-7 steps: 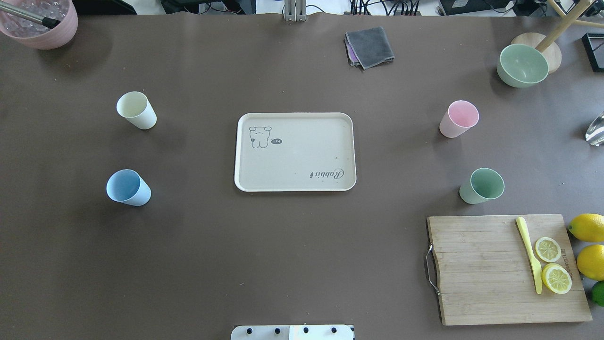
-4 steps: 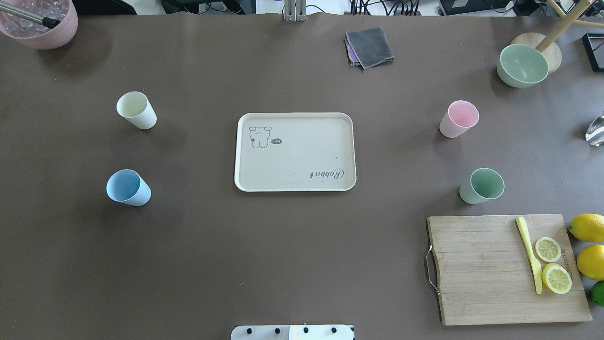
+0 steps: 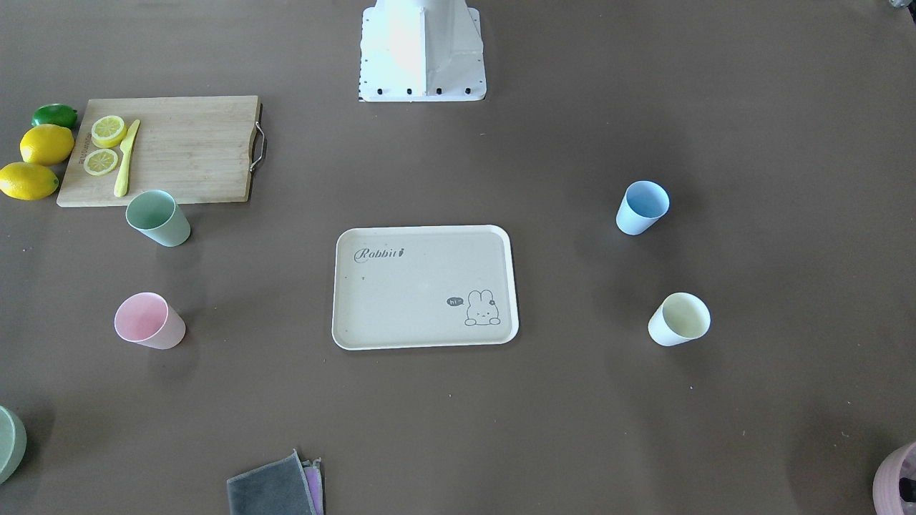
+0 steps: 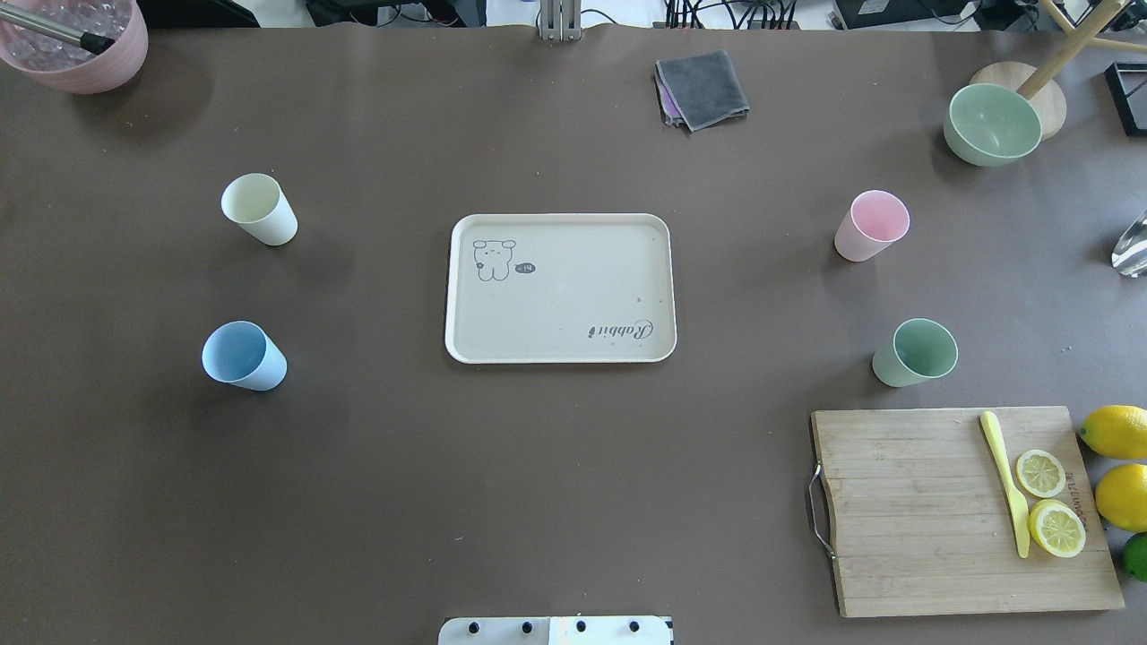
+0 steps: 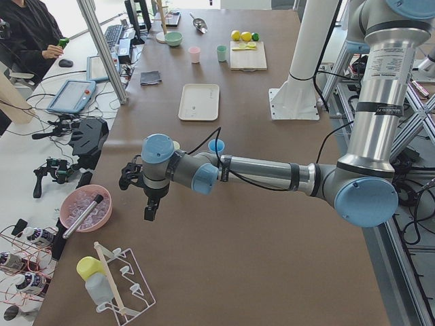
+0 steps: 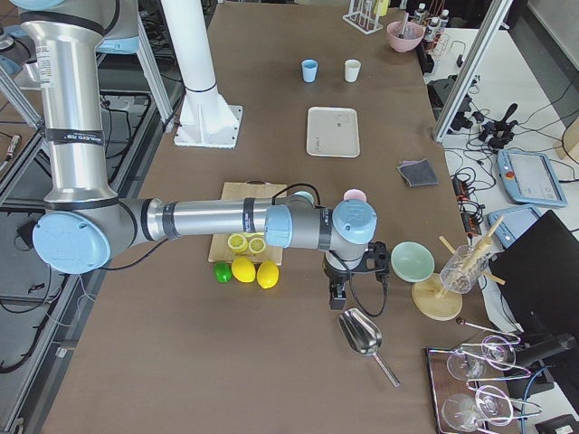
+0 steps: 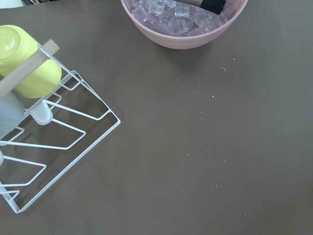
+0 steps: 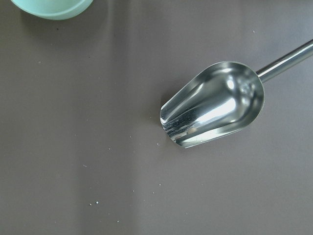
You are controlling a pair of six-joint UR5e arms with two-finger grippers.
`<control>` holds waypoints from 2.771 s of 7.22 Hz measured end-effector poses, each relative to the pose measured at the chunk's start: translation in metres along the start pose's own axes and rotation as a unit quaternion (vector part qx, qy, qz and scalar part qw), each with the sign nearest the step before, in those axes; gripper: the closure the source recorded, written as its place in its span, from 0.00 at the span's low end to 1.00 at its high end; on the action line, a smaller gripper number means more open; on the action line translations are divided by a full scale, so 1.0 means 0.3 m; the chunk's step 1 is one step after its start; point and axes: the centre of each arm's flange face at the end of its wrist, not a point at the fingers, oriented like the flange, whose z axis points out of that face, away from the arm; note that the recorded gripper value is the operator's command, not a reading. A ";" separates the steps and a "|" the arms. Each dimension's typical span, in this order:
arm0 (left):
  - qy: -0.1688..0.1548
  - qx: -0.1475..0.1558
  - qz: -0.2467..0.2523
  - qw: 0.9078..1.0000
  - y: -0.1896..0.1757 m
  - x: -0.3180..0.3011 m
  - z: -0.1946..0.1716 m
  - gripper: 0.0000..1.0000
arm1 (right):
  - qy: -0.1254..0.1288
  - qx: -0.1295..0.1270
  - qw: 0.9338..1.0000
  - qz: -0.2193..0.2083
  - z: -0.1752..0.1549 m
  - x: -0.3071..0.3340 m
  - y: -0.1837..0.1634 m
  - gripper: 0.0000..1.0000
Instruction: Place all cups on tray
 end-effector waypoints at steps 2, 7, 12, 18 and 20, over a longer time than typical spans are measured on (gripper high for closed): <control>0.002 -0.001 0.001 1.000 0.022 -0.010 0.009 0.02 | 0.001 0.003 1.000 -0.003 -0.009 -0.008 -0.006 0.00; 0.004 0.012 0.011 1.000 0.059 -0.037 0.031 0.02 | 0.016 0.013 1.000 -0.008 -0.044 -0.031 -0.027 0.00; 0.006 0.014 0.011 1.000 0.061 -0.033 0.022 0.02 | -0.009 0.022 1.000 0.002 -0.054 -0.069 -0.035 0.00; 0.034 0.029 -0.084 0.995 0.019 0.217 -0.027 0.02 | -0.050 0.062 0.997 0.014 0.017 -0.433 -0.076 0.00; 0.055 0.024 -0.110 0.992 0.024 0.396 -0.029 0.02 | -0.061 0.061 0.996 0.024 0.108 -0.634 -0.048 0.00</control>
